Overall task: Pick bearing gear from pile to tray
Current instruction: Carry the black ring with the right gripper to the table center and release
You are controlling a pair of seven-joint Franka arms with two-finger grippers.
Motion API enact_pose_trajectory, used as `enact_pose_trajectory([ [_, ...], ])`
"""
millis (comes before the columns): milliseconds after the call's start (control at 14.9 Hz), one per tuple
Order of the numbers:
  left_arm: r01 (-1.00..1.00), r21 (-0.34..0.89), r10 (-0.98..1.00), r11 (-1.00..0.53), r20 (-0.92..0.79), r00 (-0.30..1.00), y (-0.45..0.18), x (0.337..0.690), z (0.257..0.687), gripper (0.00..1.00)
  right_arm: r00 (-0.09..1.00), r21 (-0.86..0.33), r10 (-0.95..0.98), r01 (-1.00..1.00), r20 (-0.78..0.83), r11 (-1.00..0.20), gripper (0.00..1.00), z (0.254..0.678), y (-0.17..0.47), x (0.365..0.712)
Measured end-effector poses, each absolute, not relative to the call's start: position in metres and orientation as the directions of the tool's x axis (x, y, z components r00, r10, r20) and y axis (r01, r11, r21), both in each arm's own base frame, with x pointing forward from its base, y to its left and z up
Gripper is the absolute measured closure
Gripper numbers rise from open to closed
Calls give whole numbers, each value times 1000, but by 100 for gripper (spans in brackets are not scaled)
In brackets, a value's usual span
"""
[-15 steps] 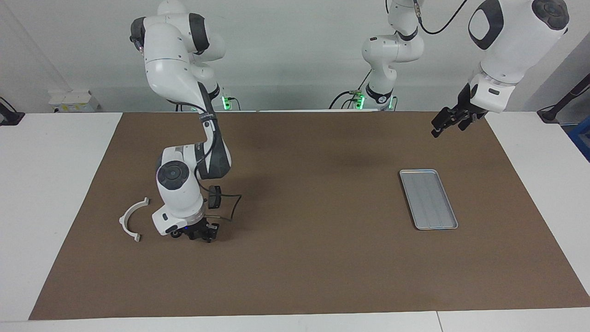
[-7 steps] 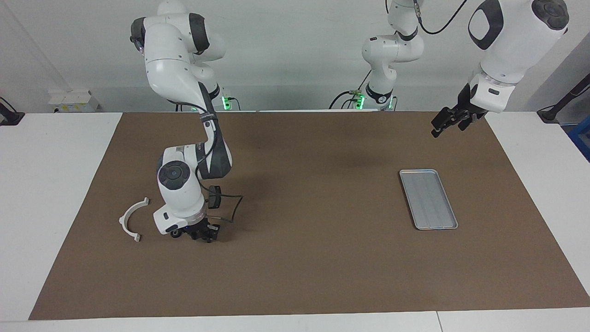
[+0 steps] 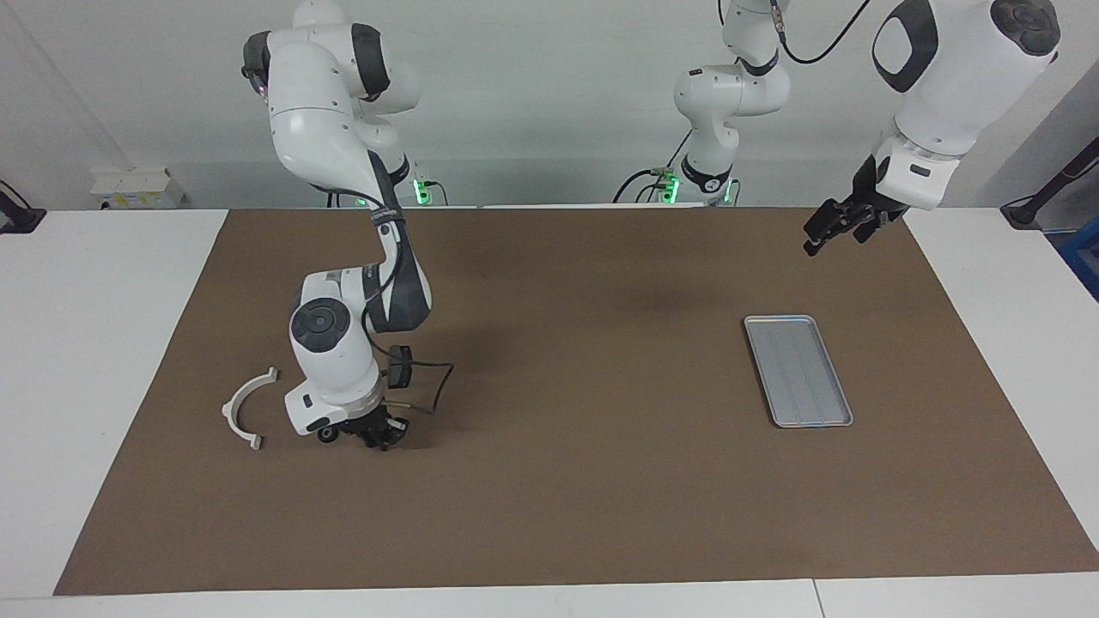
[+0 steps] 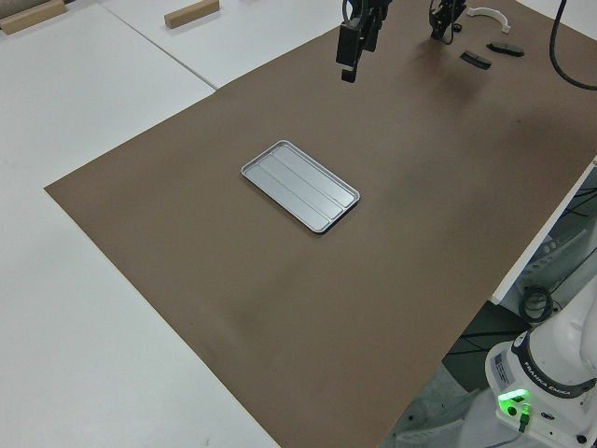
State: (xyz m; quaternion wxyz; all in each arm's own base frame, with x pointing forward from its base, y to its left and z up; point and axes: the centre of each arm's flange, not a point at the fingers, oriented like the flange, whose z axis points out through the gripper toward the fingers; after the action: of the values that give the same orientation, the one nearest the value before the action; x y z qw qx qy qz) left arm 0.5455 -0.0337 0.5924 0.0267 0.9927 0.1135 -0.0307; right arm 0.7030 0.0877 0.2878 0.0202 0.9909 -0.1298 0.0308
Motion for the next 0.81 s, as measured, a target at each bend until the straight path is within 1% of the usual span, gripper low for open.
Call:
enact_pose_trajectory([
  [135, 227, 46, 224, -973, -67, 972, -34, 545, 592, 0, 965, 34, -256, -259, 61, -965, 76, 288, 88, 703],
  [269, 227, 46, 224, -973, -67, 972, -34, 545, 592, 0, 966, 54, -259, -260, 22, -964, 76, 289, 86, 700],
  [404, 227, 46, 224, -973, -67, 972, -34, 545, 592, 0, 966, 78, -259, -256, -26, -964, 76, 302, 86, 701],
  [471, 227, 46, 224, -973, -67, 972, -34, 545, 592, 0, 966, 88, -254, -250, -47, -964, 76, 316, 85, 702],
  [605, 227, 46, 224, -973, -67, 972, -34, 545, 592, 0, 968, 102, -237, -228, -81, -968, 76, 358, 86, 703],
  [807, 227, 46, 224, -973, -67, 972, -34, 545, 592, 0, 969, 109, -205, -191, -140, -976, 76, 433, 106, 685],
])
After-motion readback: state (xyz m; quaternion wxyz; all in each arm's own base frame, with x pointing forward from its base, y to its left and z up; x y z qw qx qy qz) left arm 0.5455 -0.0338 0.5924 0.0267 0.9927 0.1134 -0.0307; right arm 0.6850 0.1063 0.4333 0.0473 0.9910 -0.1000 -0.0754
